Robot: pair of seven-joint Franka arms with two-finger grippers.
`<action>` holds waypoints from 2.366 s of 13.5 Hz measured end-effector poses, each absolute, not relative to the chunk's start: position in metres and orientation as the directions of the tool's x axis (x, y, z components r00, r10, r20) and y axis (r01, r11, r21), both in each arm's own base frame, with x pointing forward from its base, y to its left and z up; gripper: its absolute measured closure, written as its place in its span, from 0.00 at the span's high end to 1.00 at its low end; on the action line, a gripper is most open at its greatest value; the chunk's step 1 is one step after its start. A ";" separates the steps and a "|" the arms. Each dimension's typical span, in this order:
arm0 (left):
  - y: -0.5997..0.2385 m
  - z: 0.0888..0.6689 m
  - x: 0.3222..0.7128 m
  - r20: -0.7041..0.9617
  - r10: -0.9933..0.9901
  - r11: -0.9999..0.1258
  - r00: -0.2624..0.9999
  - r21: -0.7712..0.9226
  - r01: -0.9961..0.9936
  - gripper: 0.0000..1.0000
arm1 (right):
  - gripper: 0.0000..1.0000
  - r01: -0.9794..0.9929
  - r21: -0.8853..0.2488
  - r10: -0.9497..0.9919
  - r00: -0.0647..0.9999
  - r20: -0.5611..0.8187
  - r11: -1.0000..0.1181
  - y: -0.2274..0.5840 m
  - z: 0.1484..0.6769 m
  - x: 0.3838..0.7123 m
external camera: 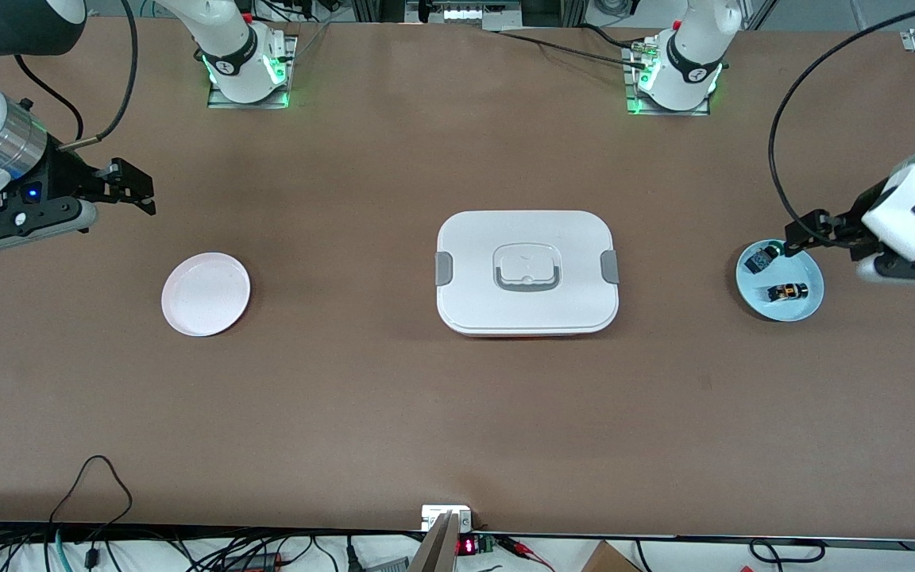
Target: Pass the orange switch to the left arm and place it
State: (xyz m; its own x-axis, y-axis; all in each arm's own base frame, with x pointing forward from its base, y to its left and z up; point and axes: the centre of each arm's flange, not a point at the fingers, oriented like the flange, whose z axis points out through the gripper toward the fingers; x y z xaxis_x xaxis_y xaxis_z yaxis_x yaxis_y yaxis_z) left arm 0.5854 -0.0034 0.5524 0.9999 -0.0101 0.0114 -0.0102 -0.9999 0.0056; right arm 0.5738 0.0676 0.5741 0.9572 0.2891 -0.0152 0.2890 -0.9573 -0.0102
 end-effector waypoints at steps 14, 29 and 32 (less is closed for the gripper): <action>-0.019 0.549 0.565 -0.021 -0.024 -0.999 0.999 -0.022 -0.024 1.00 | 1.00 0.285 -0.011 0.285 0.958 -0.018 -0.959 0.068 0.573 0.574; -0.023 0.551 0.565 -0.023 -0.032 -0.999 0.999 -0.026 -0.033 1.00 | 1.00 0.285 -0.011 0.285 0.958 -0.019 -0.959 0.068 0.573 0.574; -0.023 0.551 0.565 -0.024 -0.032 -0.999 0.999 -0.026 -0.033 1.00 | 1.00 0.285 -0.011 0.285 0.958 -0.019 -0.959 0.068 0.573 0.574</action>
